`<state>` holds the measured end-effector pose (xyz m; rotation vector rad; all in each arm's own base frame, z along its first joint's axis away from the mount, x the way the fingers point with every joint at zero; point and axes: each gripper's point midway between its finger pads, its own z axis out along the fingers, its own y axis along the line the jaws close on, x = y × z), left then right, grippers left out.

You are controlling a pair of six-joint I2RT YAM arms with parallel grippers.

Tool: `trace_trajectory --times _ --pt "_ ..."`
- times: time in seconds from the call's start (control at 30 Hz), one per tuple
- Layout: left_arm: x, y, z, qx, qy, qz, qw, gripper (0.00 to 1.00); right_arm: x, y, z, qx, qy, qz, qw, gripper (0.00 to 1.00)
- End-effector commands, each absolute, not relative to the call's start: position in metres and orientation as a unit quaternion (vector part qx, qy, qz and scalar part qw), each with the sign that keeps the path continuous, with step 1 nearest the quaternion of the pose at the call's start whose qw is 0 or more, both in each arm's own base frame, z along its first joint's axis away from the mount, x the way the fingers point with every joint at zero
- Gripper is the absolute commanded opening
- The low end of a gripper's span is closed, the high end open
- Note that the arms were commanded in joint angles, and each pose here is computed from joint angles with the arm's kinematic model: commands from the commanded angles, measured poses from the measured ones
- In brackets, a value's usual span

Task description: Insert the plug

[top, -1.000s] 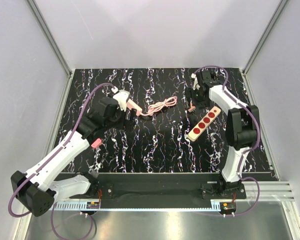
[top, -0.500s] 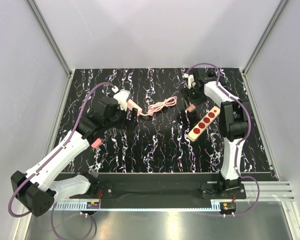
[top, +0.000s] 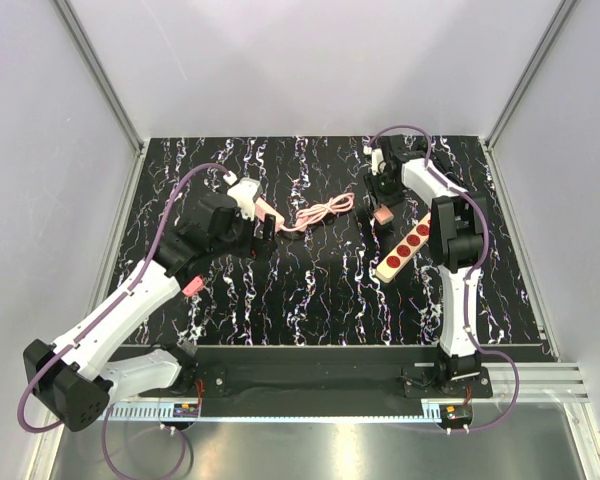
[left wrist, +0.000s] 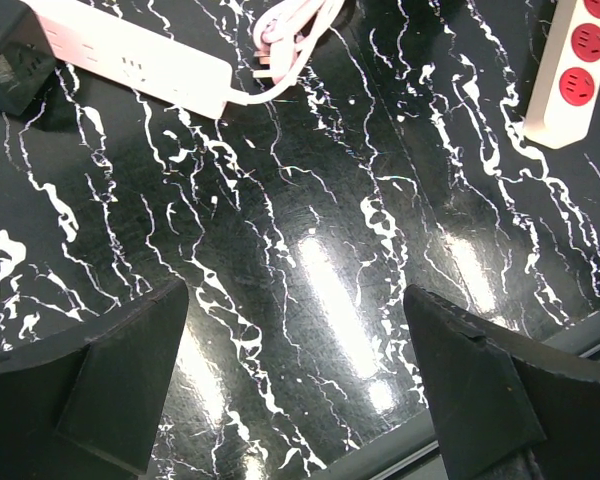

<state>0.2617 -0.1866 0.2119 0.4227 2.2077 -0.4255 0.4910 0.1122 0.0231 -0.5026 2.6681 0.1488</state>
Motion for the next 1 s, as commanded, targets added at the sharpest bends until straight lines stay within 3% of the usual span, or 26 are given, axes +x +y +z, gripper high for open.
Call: trace_trajectory --times 0.0,0.13,0.47,0.57,0.73,0.97 --pt "0.262 -0.199 0.218 0.171 0.868 -0.201 0.421 0.93 0.503 0.118 0.034 -0.180 0.956 0.060 0.226 0.37" --pt "0.259 -0.202 0.222 0.176 0.862 -0.214 0.425 0.93 0.507 0.112 0.050 -0.140 0.959 0.041 0.242 0.01" --pt "0.271 -0.219 0.253 0.141 0.845 -0.257 0.447 0.91 0.463 0.153 0.149 0.079 0.943 0.193 0.261 0.00" --pt "0.282 -0.237 0.265 0.129 0.825 -0.297 0.464 0.90 0.444 0.185 0.170 0.115 0.918 0.278 0.257 0.00" --pt "0.296 -0.271 0.282 0.119 0.788 -0.345 0.497 0.78 0.422 0.225 0.219 0.164 0.864 0.370 0.299 0.00" --pt "0.306 -0.317 0.286 0.125 0.773 -0.384 0.490 0.78 0.397 0.270 0.257 0.198 0.816 0.440 0.319 0.00"
